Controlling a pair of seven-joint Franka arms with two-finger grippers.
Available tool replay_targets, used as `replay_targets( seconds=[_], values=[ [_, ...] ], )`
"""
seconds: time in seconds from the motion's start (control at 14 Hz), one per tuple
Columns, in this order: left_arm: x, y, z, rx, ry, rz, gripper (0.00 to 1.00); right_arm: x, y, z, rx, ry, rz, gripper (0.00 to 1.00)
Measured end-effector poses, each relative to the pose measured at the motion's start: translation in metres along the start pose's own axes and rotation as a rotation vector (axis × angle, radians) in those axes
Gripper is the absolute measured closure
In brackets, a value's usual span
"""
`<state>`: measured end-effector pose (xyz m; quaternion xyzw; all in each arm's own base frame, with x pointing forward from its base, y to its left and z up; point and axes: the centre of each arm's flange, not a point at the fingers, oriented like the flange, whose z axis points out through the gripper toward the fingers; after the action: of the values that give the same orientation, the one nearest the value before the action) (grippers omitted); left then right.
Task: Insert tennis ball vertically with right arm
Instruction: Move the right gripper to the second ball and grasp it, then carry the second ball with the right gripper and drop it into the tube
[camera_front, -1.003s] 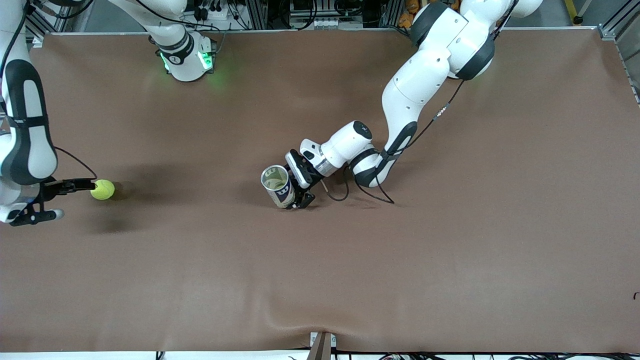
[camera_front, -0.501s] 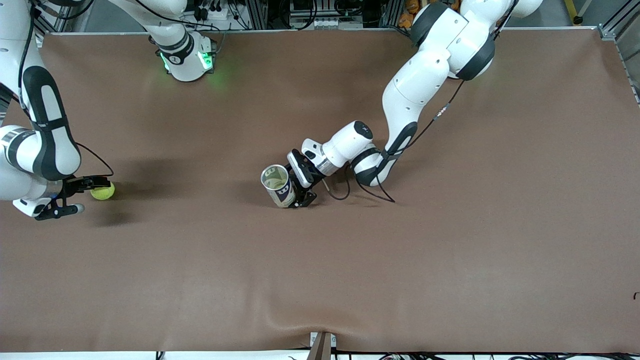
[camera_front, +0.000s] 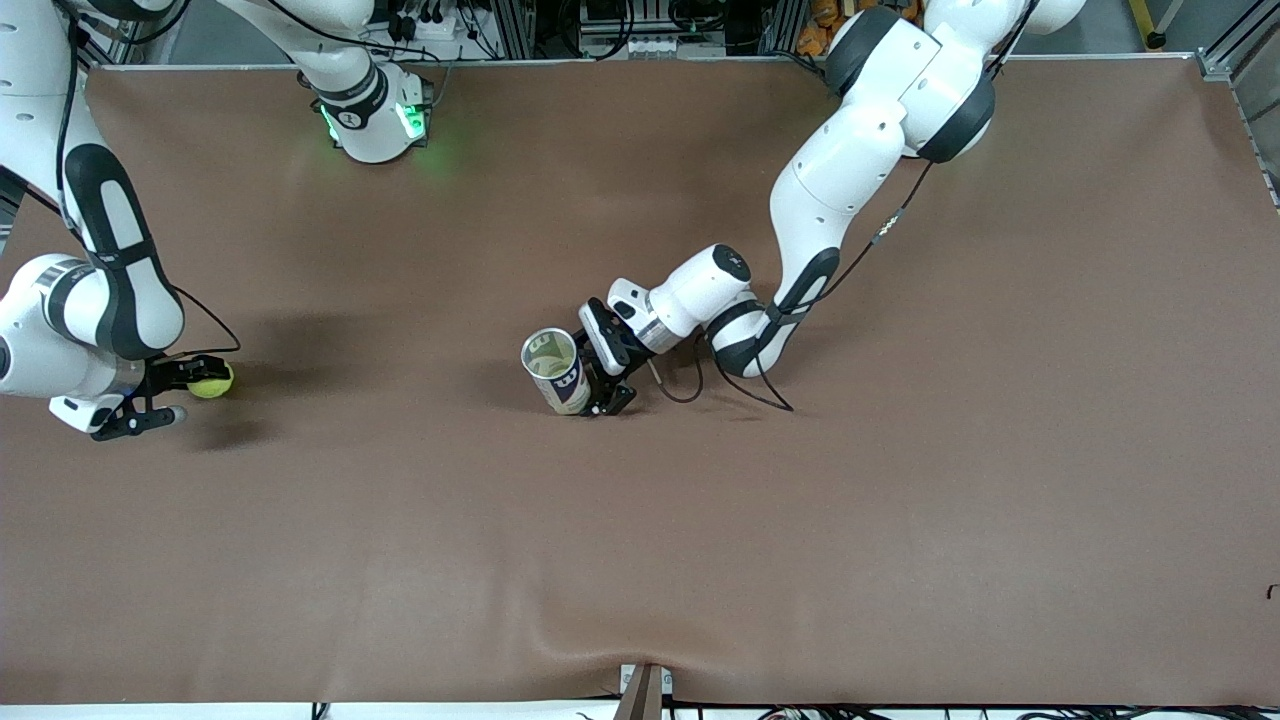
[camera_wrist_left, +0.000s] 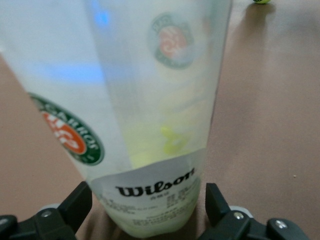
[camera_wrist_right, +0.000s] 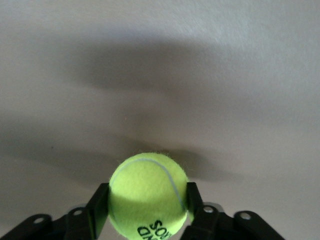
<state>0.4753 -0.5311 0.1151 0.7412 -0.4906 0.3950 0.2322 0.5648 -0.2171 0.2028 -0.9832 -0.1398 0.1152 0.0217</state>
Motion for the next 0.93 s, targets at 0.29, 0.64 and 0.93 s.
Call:
replay_targets(
  seconds=[0.29, 0.64, 0.93],
  values=[
    [0.001, 0.001, 0.0, -0.003, 0.006, -0.001, 0.0, 0.015, -0.009, -0.035, 0.087, -0.031, -0.001, 0.35],
    [0.006, 0.008, 0.0, -0.013, 0.019, -0.006, 0.02, 0.075, -0.089, -0.157, 0.179, -0.004, 0.161, 0.35],
    [0.007, 0.008, 0.0, -0.013, 0.022, -0.006, 0.02, 0.11, -0.205, -0.224, 0.267, -0.057, 0.407, 0.35]
  ],
)
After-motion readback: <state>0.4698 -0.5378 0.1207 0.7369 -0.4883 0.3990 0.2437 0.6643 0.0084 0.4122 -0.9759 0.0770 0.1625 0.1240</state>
